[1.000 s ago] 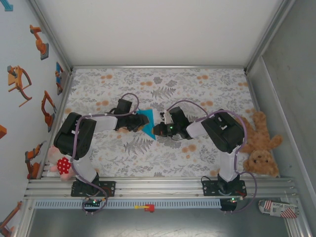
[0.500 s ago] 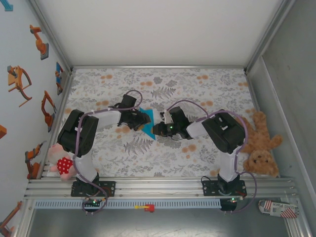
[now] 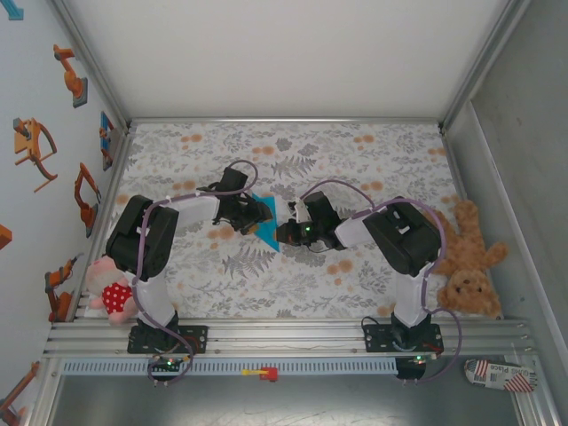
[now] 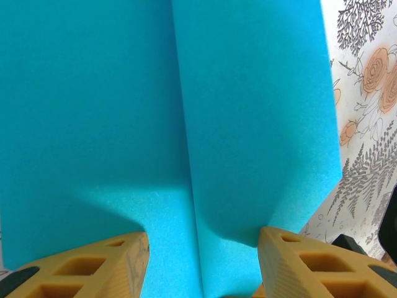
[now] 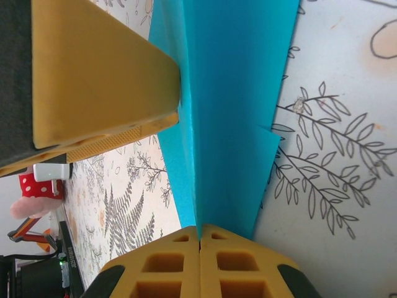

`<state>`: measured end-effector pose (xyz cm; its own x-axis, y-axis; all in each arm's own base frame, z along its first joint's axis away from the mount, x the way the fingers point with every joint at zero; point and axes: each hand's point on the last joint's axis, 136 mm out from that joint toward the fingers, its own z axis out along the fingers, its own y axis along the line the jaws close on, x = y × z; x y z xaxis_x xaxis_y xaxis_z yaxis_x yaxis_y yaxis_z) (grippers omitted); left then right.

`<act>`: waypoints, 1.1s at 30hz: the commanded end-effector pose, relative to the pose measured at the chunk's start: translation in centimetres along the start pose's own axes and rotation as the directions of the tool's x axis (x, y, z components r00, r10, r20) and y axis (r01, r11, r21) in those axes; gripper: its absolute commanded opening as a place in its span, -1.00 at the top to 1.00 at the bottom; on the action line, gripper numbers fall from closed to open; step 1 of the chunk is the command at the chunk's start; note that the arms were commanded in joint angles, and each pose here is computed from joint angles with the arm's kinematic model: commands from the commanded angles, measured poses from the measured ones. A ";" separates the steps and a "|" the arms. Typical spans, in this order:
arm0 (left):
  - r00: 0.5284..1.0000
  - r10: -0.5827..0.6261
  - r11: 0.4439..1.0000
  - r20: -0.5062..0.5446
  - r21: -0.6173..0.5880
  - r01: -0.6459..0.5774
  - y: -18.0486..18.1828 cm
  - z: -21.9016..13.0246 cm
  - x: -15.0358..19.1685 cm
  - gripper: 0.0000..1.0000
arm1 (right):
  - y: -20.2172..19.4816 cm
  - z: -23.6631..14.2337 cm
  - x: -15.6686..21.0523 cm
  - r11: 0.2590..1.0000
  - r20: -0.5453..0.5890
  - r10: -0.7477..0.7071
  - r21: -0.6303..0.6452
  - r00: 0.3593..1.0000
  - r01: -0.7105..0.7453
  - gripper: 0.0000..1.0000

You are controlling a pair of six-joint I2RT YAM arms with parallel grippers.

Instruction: Fold a paper plane with a square sheet of paper (pick it up from the middle)

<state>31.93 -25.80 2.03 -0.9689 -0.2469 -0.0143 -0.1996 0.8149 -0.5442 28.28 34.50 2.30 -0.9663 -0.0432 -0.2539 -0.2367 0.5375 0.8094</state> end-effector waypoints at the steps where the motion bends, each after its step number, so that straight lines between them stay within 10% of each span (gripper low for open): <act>1: 0.994 -0.068 0.971 -0.090 -0.234 0.045 6.5 1.5 3.1 -0.05 | -3.7 0.0 1.7 0.989 -0.025 0.085 0.122 0.996 -0.081 0.92; 13: 0.992 0.084 0.986 0.099 0.133 -0.097 -5.0 -4.8 -2.3 -0.07 | -4.8 0.1 2.1 0.982 -0.018 0.142 0.126 0.990 -0.139 0.99; 33: 0.997 0.069 0.919 0.042 0.385 -0.080 -5.2 -2.3 -0.9 0.58 | -5.1 0.0 2.1 0.982 -0.011 0.141 0.128 0.990 -0.138 0.99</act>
<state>33.42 -27.62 6.25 -0.9692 -0.2300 -0.0881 -0.0759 0.6193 -0.7815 28.42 34.40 2.25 -0.9744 -0.0109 -0.2246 -0.1967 0.5248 0.8282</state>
